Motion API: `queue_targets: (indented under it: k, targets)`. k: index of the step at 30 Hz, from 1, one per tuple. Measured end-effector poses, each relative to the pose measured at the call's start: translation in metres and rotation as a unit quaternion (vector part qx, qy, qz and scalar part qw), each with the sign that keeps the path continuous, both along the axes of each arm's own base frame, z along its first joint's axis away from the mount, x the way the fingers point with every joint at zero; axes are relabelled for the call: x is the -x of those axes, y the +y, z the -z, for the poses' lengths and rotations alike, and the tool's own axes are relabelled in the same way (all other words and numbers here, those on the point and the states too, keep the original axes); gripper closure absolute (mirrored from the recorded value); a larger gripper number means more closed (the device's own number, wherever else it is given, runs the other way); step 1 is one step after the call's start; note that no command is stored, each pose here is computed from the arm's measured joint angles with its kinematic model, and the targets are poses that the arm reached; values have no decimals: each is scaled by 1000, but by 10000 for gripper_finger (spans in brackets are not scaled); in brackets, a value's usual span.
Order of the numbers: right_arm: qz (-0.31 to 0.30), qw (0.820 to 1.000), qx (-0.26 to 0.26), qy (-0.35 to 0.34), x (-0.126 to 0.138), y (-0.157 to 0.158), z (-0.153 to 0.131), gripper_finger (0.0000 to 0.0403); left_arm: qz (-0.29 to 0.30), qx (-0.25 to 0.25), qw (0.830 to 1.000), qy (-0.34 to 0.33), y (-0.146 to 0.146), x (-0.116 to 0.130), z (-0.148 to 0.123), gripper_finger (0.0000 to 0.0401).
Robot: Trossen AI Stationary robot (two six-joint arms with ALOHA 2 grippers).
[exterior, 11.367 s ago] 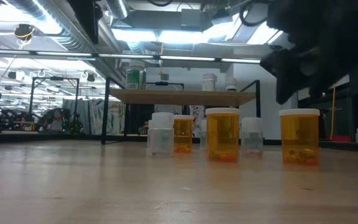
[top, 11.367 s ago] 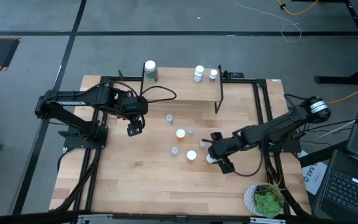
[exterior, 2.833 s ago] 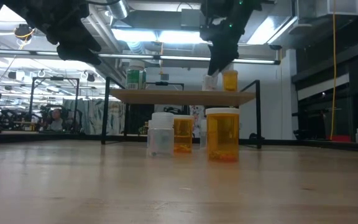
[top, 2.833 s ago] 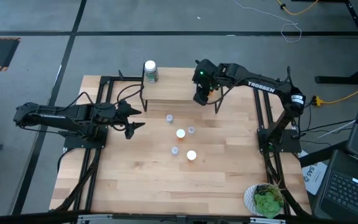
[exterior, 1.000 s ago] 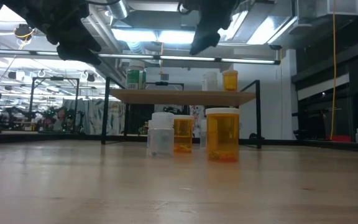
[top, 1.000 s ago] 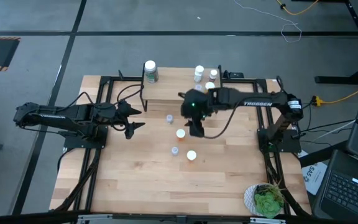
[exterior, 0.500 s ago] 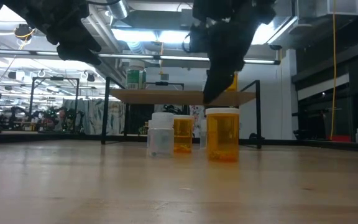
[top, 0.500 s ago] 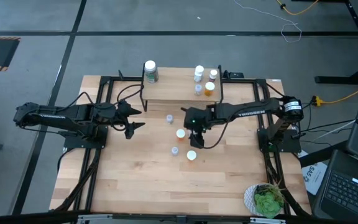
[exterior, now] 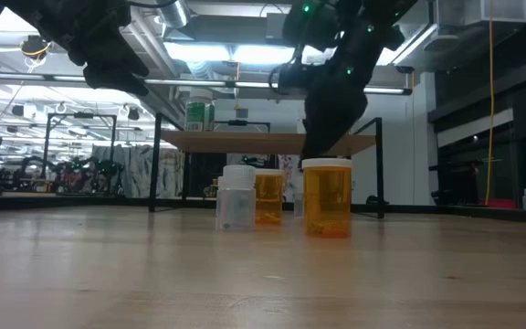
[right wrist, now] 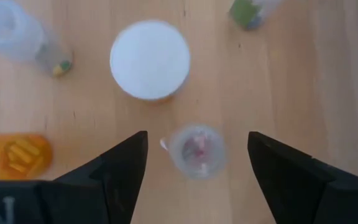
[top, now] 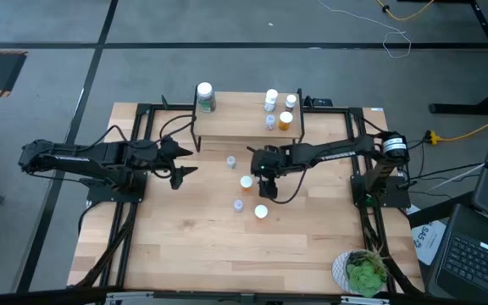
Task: Pick and place medicine bottles onto shelf by color
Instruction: Put the transparent pill bottle on the shelf
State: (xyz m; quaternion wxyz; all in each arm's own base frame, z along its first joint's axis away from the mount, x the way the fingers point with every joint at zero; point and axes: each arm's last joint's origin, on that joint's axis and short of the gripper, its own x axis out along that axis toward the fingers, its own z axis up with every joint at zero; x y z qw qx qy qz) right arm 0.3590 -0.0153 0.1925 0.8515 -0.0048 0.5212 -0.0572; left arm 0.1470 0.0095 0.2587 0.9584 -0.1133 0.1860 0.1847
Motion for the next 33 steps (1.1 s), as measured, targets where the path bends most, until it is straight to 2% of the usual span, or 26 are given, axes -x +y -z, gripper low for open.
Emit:
queue_targets:
  k: [7,14,18,22,27,30,33]
  targets:
    - [0,1000,-1,25,-4,0,18,126,0,0,1000,1,0,0,0,112]
    - [7,1000,10,26,-6,-1,21,130,0,0,1000,1,0,0,0,112]
    - [8,999,10,30,-6,-1,22,157,0,0,1000,1,0,0,0,112]
    - [8,999,9,30,-6,-1,22,202,0,0,1000,1,0,0,0,112]
    - [44,999,-7,26,-6,-1,22,262,-4,-2,1000,1,0,0,0,112]
    - [64,997,-19,32,-6,-1,19,263,-5,-3,1000,1,0,0,0,112]
    - [78,996,-26,32,-12,-1,2,263,-6,-3,1000,1,0,0,0,112]
